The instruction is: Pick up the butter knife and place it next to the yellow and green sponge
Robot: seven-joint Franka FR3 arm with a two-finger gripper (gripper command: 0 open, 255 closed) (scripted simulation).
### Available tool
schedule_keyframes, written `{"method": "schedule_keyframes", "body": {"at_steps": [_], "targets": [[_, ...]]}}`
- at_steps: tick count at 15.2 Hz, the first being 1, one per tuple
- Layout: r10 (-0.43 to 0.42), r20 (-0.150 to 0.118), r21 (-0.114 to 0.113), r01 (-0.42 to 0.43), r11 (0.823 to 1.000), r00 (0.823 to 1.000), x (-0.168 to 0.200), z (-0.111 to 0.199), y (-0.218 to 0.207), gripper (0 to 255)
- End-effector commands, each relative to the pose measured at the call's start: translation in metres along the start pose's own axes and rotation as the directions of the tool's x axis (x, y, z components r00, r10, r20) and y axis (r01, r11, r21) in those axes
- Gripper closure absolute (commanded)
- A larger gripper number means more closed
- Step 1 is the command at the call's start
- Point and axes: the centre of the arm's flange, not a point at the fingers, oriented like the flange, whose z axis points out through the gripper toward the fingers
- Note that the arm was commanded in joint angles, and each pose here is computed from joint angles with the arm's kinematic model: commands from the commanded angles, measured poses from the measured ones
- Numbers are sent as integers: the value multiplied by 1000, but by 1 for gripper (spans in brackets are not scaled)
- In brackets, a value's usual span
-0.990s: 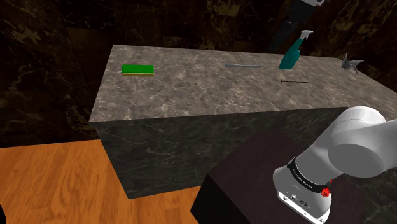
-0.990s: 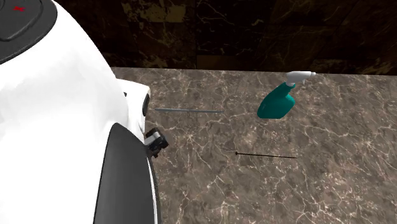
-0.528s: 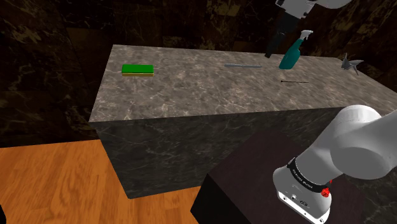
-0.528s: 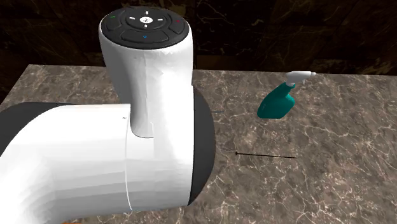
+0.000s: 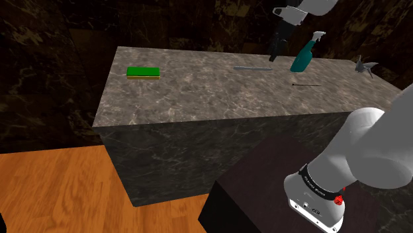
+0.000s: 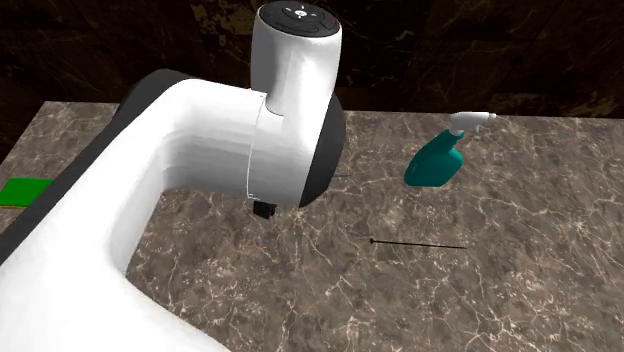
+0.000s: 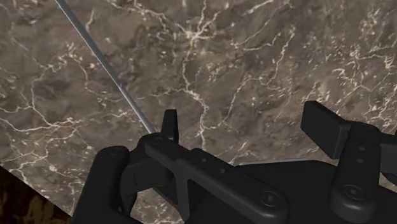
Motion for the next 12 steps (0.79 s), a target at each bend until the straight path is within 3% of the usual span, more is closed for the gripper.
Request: {"method": "schedule_keyframes", "body": {"at_steps": [1, 5, 9, 12], "targets": [[-79, 2, 8, 79, 997, 997, 3, 17, 21, 0], [-216, 7, 25, 215, 976, 976, 18, 45, 67, 0], [-348, 9, 43, 348, 937, 937, 38, 73, 110, 0], [-356, 9, 44, 356, 934, 934, 39, 85, 112, 0]]}}
